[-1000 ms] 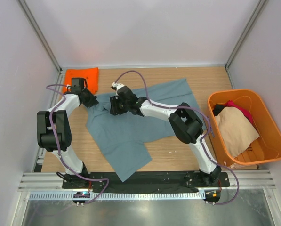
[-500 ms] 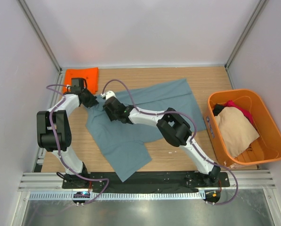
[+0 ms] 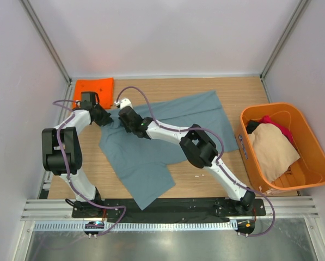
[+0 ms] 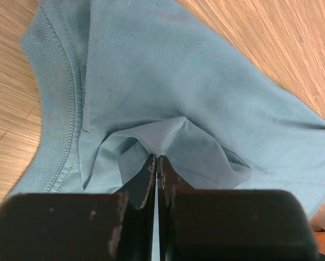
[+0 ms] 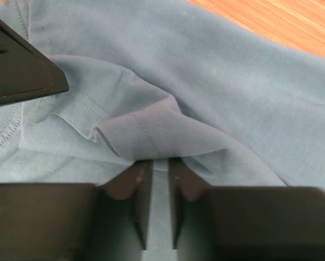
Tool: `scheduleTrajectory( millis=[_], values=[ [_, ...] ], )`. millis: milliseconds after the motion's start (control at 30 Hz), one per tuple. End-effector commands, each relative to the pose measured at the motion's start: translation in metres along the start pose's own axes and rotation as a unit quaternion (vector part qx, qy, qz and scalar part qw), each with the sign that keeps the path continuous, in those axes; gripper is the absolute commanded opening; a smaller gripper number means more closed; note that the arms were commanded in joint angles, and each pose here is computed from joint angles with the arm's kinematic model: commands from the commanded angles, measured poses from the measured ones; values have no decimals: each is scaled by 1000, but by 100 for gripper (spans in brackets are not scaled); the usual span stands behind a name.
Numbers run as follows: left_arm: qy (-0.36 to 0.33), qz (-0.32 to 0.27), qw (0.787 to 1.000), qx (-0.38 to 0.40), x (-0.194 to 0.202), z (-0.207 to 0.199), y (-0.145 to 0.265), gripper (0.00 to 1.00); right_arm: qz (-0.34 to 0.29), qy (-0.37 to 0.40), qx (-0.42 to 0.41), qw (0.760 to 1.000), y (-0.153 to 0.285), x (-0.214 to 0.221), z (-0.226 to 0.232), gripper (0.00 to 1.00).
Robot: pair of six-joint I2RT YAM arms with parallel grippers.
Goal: Fold and stack the t-shirts
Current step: Fold the tshirt
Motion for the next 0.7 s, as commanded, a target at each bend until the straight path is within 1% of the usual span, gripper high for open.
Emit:
scheduleTrajectory(
  millis=[0,33,67,133,167,233,300,333,367,400,467,500,533,567,633,667],
  values=[
    [-8,-16,1000,25,-9,-9,12,0,-28,-12,-2,1000,1,-19,6,19],
    [-7,-14,1000,24,-9,-8,12,0,-30,-13,-4,999,2,-21,6,15],
    [-7,-15,1000,24,-9,-9,12,0,-32,-13,-3,999,3,-24,7,7],
    [-7,-15,1000,24,-10,-9,12,0,-32,-11,-3,999,5,-26,6,2],
    [-5,-14,1000,23,-9,-8,12,0,-35,-13,-4,999,10,-31,6,1],
    [-4,-14,1000,21,-9,-8,13,0,-27,-8,-7,1000,15,-28,5,1],
    [0,-9,1000,17,-6,-5,14,0,-29,-9,-17,999,28,-38,6,1],
    [2,-11,1000,15,-7,-4,16,0,-19,-8,-24,999,31,-31,5,1],
    [4,-8,1000,9,-4,-1,16,0,-24,-12,-37,999,42,-40,8,1],
    [3,-8,1000,6,-3,0,19,0,-14,-9,-38,999,45,-33,5,1],
    [2,-5,1000,-4,1,4,22,0,-12,-13,-63,998,61,-39,12,1],
    [2,-4,1000,-6,3,6,23,0,0,-18,-65,998,64,-31,9,1],
    [2,-8,1000,-5,2,5,28,0,-2,-24,-72,997,73,-37,11,1],
    [3,-4,1000,-8,5,7,29,0,18,-23,-87,996,77,-26,14,1],
    [5,-1,1000,-6,11,9,34,0,32,-30,-100,994,86,-24,16,1],
    [6,2,1000,-3,14,8,37,0,49,-31,-110,992,88,-12,16,1]
  ],
)
Point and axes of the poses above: each gripper's point midway between its finger pads, its own y axis back along the fingers, its own z axis along the line the jaws close on, x = y × z, the point moved 1 cm from there along y, back along the fingers, and after that the axes turned 9 degrees about -y, right-handed, at the moved point
